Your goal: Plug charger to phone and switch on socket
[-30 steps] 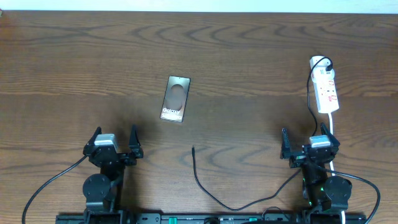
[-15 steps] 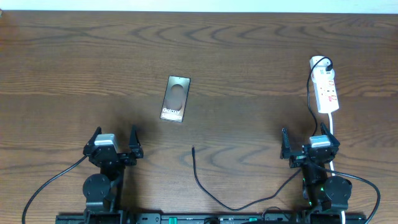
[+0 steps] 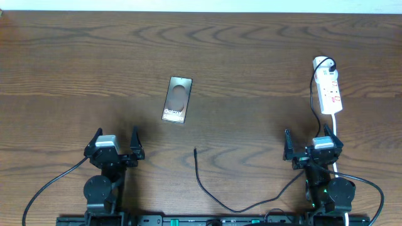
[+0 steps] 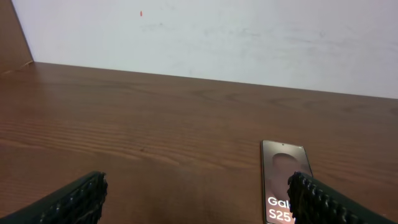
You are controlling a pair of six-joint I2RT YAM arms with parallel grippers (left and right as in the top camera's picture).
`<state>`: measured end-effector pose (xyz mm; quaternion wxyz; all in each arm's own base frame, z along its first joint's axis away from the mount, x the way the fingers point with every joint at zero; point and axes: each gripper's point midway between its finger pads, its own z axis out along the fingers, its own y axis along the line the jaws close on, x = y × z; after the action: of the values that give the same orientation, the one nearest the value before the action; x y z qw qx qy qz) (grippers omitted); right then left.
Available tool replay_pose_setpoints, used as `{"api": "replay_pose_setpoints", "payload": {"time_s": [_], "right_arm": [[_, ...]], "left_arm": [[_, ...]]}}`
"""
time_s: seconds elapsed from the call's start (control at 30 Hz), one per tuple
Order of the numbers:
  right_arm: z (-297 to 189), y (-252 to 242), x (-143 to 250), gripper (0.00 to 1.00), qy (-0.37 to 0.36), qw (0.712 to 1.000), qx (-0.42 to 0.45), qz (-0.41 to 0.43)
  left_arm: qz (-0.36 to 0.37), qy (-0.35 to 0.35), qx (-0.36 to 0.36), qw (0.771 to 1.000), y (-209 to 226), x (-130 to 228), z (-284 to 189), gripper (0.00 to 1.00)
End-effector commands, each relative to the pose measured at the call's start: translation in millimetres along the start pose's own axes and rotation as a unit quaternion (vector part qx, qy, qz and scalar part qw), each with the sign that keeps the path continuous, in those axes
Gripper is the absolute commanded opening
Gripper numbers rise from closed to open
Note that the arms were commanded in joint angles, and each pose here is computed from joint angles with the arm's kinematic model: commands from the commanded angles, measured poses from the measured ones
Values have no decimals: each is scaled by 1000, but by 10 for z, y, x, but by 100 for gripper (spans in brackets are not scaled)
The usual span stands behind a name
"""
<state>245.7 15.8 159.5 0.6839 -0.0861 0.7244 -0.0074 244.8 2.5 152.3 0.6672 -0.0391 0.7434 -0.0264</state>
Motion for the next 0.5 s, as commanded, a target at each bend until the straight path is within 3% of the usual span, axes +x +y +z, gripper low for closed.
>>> {"api": "replay_pose_setpoints", "payload": {"time_s": [0.0,0.47], "right_arm": [[1,11,13,99,2,1000,-2,5],[1,12,13,99,2,1000,-2,6]], "left_arm": [[0,23,-19,1000,70,160,7,93],[0,23,-19,1000,70,159,7,92]]}}
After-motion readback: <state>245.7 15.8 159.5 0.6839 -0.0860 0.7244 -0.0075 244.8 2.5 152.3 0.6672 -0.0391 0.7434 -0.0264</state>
